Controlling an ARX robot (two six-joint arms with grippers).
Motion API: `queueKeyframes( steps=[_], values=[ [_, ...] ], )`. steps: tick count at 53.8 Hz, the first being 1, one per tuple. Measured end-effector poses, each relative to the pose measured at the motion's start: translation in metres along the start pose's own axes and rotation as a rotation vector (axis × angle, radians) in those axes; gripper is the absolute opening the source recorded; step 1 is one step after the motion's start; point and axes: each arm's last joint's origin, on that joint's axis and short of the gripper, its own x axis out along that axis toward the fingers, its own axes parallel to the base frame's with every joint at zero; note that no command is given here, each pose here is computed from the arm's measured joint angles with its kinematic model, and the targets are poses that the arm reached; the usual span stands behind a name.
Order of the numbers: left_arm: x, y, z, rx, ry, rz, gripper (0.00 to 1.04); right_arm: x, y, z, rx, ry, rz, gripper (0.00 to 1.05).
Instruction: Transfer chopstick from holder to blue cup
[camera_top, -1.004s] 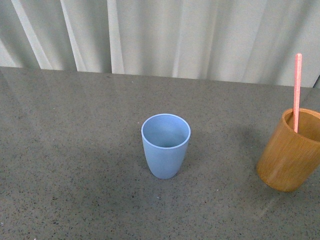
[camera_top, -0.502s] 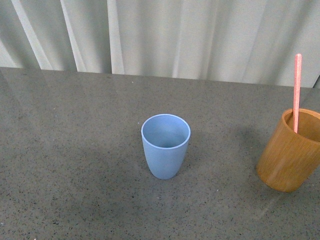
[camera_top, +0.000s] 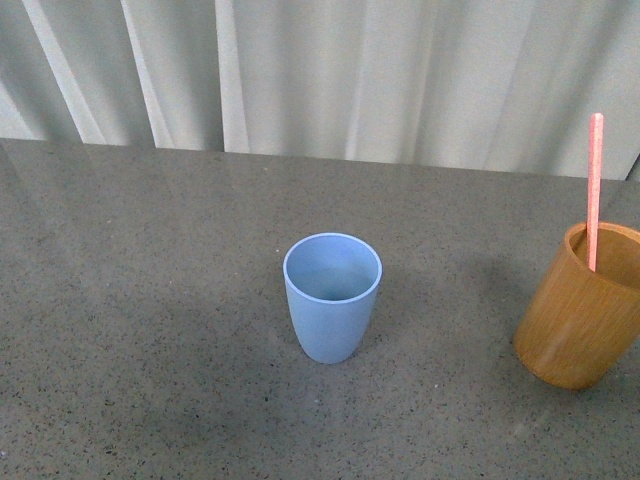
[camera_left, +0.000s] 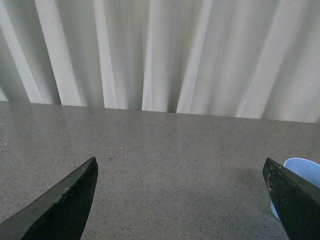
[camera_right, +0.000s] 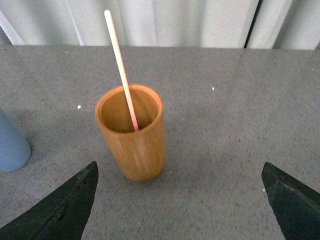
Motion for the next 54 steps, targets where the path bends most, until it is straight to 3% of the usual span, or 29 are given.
queueKeyframes(
  steps=[15,34,54],
  values=[
    [0.0,0.0,0.0,0.0,0.0,0.0,0.98,0.072,-0.006,0.011,-0.034,-0.025,0.038,0.95],
    [0.0,0.0,0.0,0.0,0.0,0.0,0.98,0.123,0.026,0.03,-0.046,-0.046,0.154,0.95],
    [0.0,0.0,0.0,0.0,0.0,0.0,0.98,0.166,0.048,0.043,-0.051,-0.045,0.182,0.95]
  ],
)
